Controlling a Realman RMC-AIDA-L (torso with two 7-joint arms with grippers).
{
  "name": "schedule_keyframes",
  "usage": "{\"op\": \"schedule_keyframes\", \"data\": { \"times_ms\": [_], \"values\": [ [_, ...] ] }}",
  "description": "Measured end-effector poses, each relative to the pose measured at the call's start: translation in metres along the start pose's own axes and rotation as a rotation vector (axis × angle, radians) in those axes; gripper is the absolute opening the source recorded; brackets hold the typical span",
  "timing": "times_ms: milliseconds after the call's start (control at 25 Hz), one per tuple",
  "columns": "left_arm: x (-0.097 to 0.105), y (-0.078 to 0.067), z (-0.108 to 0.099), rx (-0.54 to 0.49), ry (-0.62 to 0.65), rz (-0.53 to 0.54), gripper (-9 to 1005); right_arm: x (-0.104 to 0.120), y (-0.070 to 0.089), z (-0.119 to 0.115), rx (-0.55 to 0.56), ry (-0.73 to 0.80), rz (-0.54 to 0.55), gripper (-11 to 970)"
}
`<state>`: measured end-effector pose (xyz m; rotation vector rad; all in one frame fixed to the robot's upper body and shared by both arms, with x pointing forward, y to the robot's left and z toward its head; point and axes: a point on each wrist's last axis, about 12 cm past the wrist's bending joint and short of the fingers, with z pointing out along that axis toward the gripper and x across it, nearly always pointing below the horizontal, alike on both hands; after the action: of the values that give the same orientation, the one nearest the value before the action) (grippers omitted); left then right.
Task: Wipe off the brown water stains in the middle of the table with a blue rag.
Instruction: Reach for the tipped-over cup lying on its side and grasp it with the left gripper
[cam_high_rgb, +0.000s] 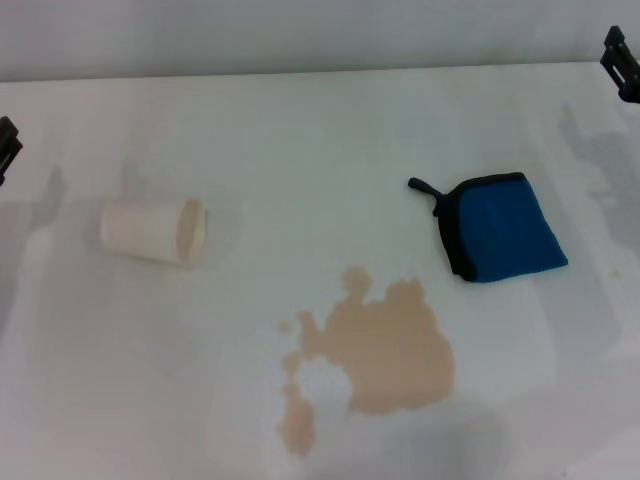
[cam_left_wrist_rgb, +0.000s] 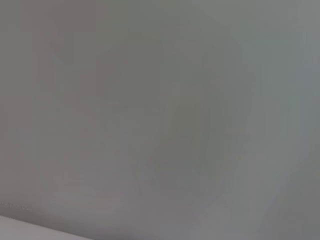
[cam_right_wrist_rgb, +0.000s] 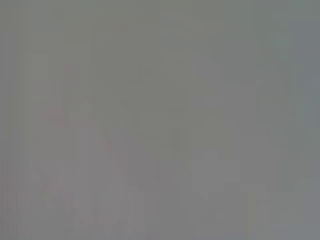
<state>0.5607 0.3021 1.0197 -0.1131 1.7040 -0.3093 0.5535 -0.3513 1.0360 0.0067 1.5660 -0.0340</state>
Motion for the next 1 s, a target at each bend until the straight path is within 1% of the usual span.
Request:
{"op": "schedule_keyframes", "data": {
  "times_ms": [160, 360, 680, 760, 840, 920, 1000],
  "values": [
    [-0.003, -0.001, 0.009, -0.023, 0.014, -0.010, 862, -0.005, -0.004, 0.005, 0.012, -0.009, -0.003, 789],
    [-0.005, 0.000, 0.014, -0.039, 0.029, -0.012, 861, -0.013, -0.010, 0.014, 0.029, -0.024, -0.012, 786],
    [-0.010, 0.003, 0.014, -0.040, 0.008, -0.005, 861, -0.017, -0.008, 0.018, 0.019, -0.035, -0.023, 786],
    [-0.014, 0.002, 0.016, -0.016, 0.005, 0.019, 861, -0.016, -0.008, 0.017, 0.018, -0.033, -0.029, 786],
    [-0.019, -0.001, 0.018, 0.042, -0.002, 0.071, 861, -0.015, -0.008, 0.015, 0.020, -0.029, -0.033, 786],
    [-0.028, -0.004, 0.017, 0.131, -0.018, 0.140, 861, -0.014, -0.008, 0.015, 0.020, -0.024, -0.033, 785],
    [-0.036, -0.003, 0.014, 0.194, -0.030, 0.167, 862, -0.013, -0.008, 0.014, 0.025, -0.021, -0.029, 785]
  ]
}}
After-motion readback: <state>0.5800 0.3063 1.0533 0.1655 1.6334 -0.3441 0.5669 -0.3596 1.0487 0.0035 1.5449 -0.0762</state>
